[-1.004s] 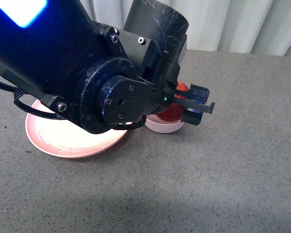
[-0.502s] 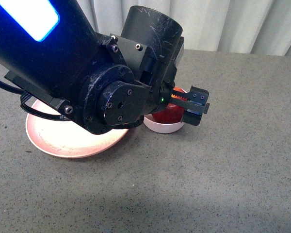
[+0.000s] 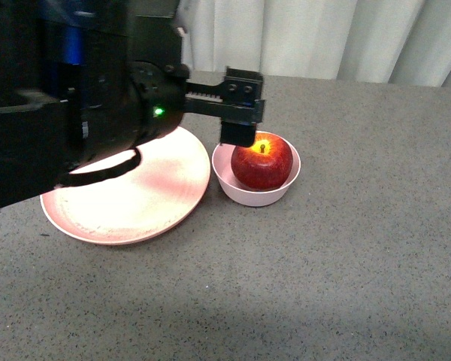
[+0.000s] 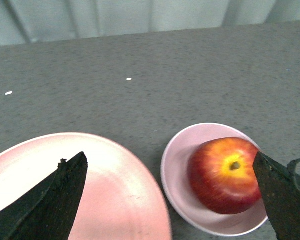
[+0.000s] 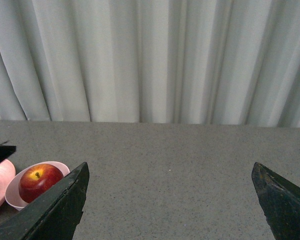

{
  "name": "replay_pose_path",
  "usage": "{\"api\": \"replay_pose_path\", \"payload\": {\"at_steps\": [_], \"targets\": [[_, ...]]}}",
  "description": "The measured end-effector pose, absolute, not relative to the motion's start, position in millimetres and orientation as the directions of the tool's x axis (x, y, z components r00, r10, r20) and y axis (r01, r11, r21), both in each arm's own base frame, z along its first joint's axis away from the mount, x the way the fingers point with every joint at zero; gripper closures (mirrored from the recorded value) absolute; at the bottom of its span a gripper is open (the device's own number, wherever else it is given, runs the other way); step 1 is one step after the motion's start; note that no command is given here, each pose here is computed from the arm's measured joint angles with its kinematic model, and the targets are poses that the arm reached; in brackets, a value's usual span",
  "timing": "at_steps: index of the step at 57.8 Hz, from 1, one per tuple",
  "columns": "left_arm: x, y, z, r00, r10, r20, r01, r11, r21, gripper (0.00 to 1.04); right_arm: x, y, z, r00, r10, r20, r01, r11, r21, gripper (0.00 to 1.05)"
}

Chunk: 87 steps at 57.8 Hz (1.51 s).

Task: Move apple from plate to bowl

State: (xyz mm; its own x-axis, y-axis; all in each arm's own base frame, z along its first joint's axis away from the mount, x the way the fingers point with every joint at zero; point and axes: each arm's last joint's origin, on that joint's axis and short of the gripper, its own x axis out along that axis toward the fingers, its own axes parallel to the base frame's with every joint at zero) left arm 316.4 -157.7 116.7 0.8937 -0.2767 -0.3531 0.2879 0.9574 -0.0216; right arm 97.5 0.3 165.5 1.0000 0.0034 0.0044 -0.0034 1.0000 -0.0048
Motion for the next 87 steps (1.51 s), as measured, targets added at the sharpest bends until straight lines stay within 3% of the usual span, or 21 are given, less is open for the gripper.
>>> {"api": "replay_pose_path", "payload": {"at_steps": [9,12,16,22,36,49,87], "targets": [[307,-148,116,0.899,-0.251,-0.360,0.265,0.964,-0.013,0.07,98,0,166,1.000,0.004,0.004,-0.004,1.000,-0.005,0.09],[306,-146,114,0.932,-0.200,-0.301,0.215,0.976,0.017,0.12,98,0,166,1.000,0.004,0.004,-0.004,1.000,-0.005,0.09],[294,-133,114,0.987,-0.066,-0.144,0.071,0.997,0.025,0.24,98,0,166,1.000,0.005,0.004,-0.005,1.000,-0.005,0.09],[271,-102,127,1.000,-0.016,-0.021,0.016,1.000,-0.012,0.44,98,0,166,1.000,0.000,0.004,0.000,1.000,-0.004,0.09],[216,-47,142,1.000,-0.002,-0.016,0.002,1.000,-0.009,1.01,98,0,166,1.000,0.004,0.004,-0.004,1.000,-0.005,0.09],[182,-24,150,1.000,-0.003,-0.021,0.003,1.000,-0.005,1.01,98,0,166,1.000,0.004,0.004,-0.004,1.000,-0.004,0.09],[139,0,168,1.000,-0.003,0.004,0.003,1.000,-0.007,1.01,98,0,166,1.000,0.003,0.004,-0.003,1.000,-0.005,0.09]]}}
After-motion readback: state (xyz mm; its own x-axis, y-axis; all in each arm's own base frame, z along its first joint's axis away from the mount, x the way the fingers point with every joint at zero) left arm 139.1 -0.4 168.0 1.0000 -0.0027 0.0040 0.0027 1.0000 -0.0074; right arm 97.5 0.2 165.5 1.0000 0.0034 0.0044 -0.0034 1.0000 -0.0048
